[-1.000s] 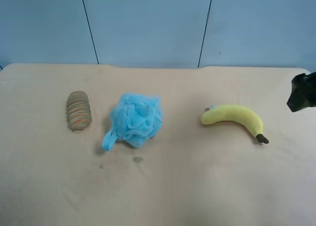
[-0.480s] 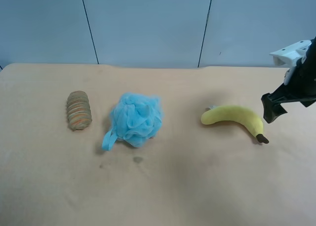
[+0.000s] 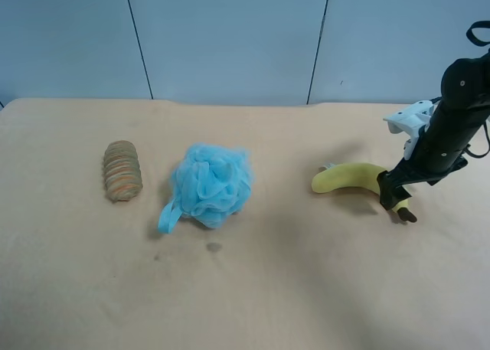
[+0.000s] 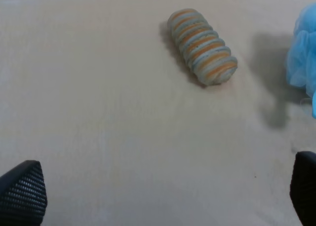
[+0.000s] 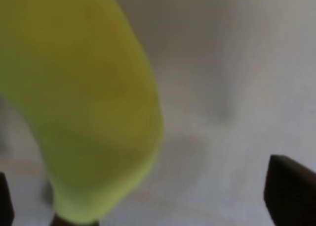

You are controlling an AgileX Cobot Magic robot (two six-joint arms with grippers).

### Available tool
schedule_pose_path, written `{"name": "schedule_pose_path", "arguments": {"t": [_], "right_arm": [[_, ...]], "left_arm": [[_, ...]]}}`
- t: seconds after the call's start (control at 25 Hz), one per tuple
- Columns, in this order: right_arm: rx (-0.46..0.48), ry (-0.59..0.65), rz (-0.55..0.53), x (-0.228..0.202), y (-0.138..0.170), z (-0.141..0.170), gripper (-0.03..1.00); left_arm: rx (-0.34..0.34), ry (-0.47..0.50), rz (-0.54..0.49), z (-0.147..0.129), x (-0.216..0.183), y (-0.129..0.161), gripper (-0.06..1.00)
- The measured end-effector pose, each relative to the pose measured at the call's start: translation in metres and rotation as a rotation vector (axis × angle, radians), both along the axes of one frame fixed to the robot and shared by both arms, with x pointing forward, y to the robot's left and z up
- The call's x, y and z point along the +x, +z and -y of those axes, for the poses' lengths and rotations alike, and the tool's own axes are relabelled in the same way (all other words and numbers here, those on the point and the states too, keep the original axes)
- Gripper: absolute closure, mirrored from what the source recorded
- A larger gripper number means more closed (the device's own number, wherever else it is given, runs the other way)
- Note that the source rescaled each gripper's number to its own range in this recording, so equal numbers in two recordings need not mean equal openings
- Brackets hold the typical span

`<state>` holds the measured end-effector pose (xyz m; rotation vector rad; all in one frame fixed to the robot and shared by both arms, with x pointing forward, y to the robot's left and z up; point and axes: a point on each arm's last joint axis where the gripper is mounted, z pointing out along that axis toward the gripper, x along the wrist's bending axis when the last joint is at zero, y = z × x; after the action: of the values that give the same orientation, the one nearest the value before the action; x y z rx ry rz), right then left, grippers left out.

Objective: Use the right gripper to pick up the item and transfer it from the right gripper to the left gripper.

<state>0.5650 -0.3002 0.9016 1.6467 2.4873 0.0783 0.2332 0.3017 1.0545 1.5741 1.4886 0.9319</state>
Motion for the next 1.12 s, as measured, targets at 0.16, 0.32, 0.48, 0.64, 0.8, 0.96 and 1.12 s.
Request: {"name": "schedule_pose_path", "arguments": {"t": [0.16,0.32,0.48,0.64,0.8,0.96,1.12], "right_arm": [[0.048,0.042,-0.015,0.003,-0.014,-0.005,-0.03],[0.100,0.078,-0.016,0.004,-0.019,-0.010,0.06],[0.121,0.091,-0.011,0.004,-0.019,-0.012,0.30],[0.121,0.098,-0.012,0.004,-0.019,-0.012,0.60],[0.118,0.104,-0.022,0.004,-0.018,-0.012,0.93],[0.115,0.109,-0.020,0.005,-0.006,-0.012,0.97],[0.124,0.086,0.052,0.013,0.029,-0.013,0.97]], "left_arm": [[0.000,0.000,0.000,0.000,0.000,0.000,-0.05],[0.000,0.000,0.000,0.000,0.000,0.000,-0.05],[0.000,0.000,0.000,0.000,0.000,0.000,-0.05],[0.000,0.000,0.000,0.000,0.000,0.000,-0.05],[0.000,0.000,0.000,0.000,0.000,0.000,-0.05],[0.000,0.000,0.000,0.000,0.000,0.000,-0.05],[0.000,0.000,0.000,0.000,0.000,0.000,-0.05]]}}
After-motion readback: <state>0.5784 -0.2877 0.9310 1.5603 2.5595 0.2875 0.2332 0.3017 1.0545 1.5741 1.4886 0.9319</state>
